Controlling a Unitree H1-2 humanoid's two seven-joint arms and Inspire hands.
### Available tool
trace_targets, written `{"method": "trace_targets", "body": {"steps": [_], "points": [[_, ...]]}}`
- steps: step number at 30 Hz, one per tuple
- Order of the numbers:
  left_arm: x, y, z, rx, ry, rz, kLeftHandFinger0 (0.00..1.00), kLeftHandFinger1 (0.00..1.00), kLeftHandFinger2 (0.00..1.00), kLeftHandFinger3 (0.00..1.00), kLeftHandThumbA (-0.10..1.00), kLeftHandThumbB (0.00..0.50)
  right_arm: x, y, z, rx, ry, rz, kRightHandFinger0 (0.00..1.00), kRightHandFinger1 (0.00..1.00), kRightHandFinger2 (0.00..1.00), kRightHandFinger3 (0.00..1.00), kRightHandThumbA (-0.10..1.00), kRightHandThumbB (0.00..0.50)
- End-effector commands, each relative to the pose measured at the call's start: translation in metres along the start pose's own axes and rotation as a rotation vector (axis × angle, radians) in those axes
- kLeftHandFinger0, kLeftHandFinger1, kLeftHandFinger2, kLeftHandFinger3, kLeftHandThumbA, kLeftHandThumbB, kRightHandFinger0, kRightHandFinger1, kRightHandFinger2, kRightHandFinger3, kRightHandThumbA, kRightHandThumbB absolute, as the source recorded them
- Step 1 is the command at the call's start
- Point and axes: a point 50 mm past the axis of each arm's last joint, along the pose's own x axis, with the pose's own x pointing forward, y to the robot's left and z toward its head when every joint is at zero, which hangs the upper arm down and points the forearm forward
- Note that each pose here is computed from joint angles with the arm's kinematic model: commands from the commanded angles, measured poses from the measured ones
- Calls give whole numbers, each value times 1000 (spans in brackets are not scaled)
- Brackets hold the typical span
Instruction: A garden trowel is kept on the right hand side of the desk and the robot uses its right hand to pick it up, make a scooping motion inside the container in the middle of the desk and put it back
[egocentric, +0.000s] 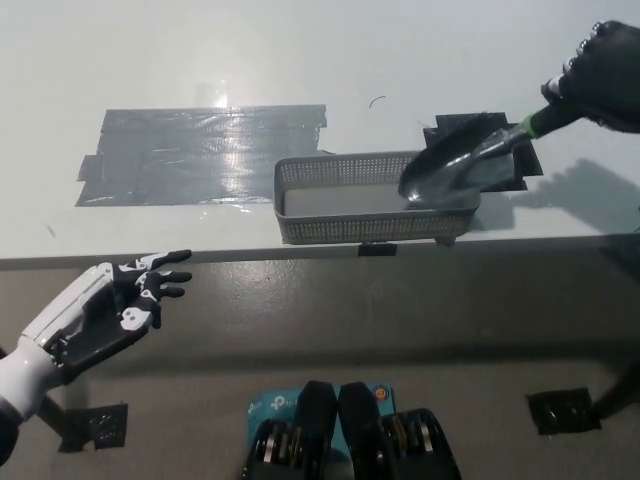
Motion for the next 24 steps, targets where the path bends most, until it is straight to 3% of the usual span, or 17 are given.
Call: {"method": "trace_targets", "body": {"steps": [1, 2, 3, 7, 8, 11, 13, 17, 19, 20, 21, 24], "points": [[3, 6, 11, 51, -33, -17, 852, 846, 906, 1000, 1000, 206, -16, -11, -21, -58, 57, 6, 0, 2, 320, 433, -100, 0], [3, 6, 11, 51, -34, -17, 849, 845, 906, 1000, 1000, 207, -16, -10, -22, -58, 58, 7, 0, 0, 313, 433, -100, 0], [4, 6, 10, 50, -34, -20, 842, 841, 902, 1000, 1000, 213, -15, -8, -23, -96, 65, 30, 0, 0, 309, 304, -98, 0], [5, 5, 9, 47, -33, -23, 840, 839, 895, 1000, 1000, 218, -9, -3, -24, -147, 80, 81, 0, 2, 303, 165, -100, 0], [5, 4, 9, 47, -32, -24, 845, 846, 898, 1000, 1000, 212, -9, -2, -24, -174, 80, 78, 0, 0, 294, 72, -100, 0], [8, 2, 10, 48, -41, -34, 835, 839, 892, 1000, 1000, 224, 1, -3, -23, -142, 151, 149, 0, 28, 381, 107, -77, 0], [8, 3, 10, 46, -43, -39, 840, 836, 890, 1000, 1000, 231, 8, -5, -24, -160, 203, 207, 0, 102, 472, 207, -37, 0], [9, 3, 12, 49, -44, -48, 864, 846, 894, 1000, 1000, 248, 17, -7, -24, -216, 237, 214, 0, 121, 482, 132, 22, 0], [11, 1, 13, 50, -47, -49, 867, 848, 894, 1000, 1000, 249, 19, -10, -21, -218, 233, 201, 0, 88, 452, 97, 187, 0], [12, 1, 14, 47, -48, -50, 868, 847, 891, 1000, 1000, 252, 22, -12, -19, -216, 219, 192, 0, 94, 458, 130, 252, 0], [12, 0, 15, 43, -48, -52, 866, 847, 889, 1000, 1000, 253, 26, -17, -14, -213, 201, 166, 0, 84, 442, 63, 144, 0], [14, -2, 17, 41, -53, -55, 868, 853, 892, 1000, 1000, 244, 32, -24, -5, -237, 163, 113, 0, 63, 409, 67, 71, 0]]}}
